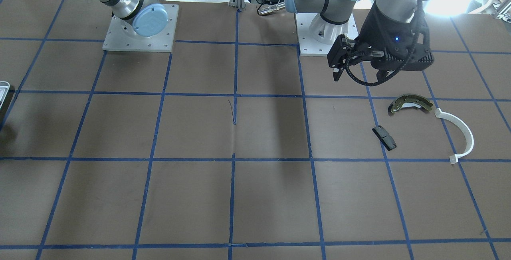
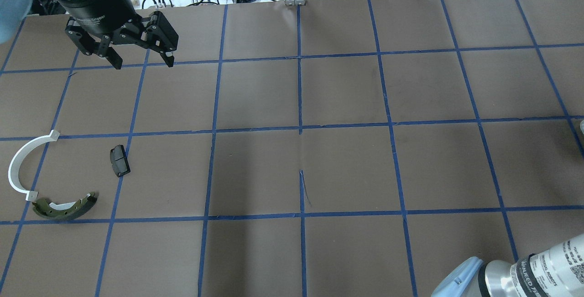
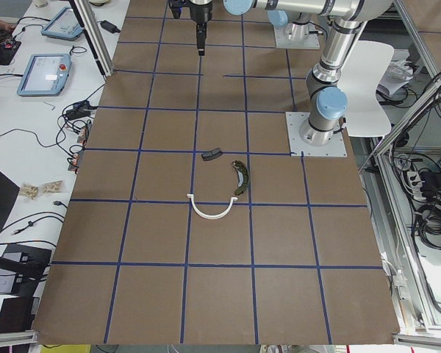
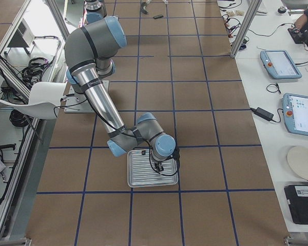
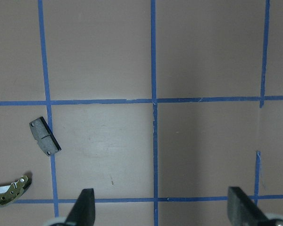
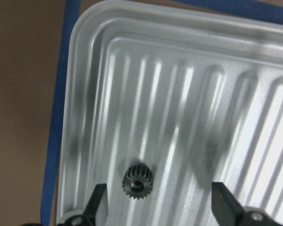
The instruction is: Place bearing gear from tray to pile
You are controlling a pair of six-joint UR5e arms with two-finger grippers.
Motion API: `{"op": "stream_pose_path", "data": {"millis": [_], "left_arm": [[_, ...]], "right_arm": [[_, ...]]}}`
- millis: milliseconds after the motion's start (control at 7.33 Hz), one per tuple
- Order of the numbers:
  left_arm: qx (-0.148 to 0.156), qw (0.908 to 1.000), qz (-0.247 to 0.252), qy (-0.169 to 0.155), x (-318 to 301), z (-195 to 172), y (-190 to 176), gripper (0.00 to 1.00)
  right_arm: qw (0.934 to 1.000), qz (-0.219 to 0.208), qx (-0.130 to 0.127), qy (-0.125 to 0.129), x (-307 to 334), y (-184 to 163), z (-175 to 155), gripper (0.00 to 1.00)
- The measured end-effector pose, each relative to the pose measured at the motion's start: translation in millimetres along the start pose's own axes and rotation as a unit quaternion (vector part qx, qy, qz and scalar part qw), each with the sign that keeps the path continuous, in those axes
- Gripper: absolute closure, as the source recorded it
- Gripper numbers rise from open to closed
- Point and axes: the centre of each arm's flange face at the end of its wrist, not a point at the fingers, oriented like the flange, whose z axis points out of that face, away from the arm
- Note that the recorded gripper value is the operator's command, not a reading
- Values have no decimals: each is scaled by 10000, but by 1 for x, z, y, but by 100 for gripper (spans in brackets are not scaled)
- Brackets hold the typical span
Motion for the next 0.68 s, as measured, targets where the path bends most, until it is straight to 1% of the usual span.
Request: {"op": "stream_pose_path", "data": {"millis": [273,682], "left_arm": [[-5,10000,2,-3,1,1,0,0],[-16,10000,5,-5,2,1,0,0]], "right_arm": [[9999,-4,-114,-20,-5,3,4,48],[9999,-3,-104,-40,-9,4,4,48]]}}
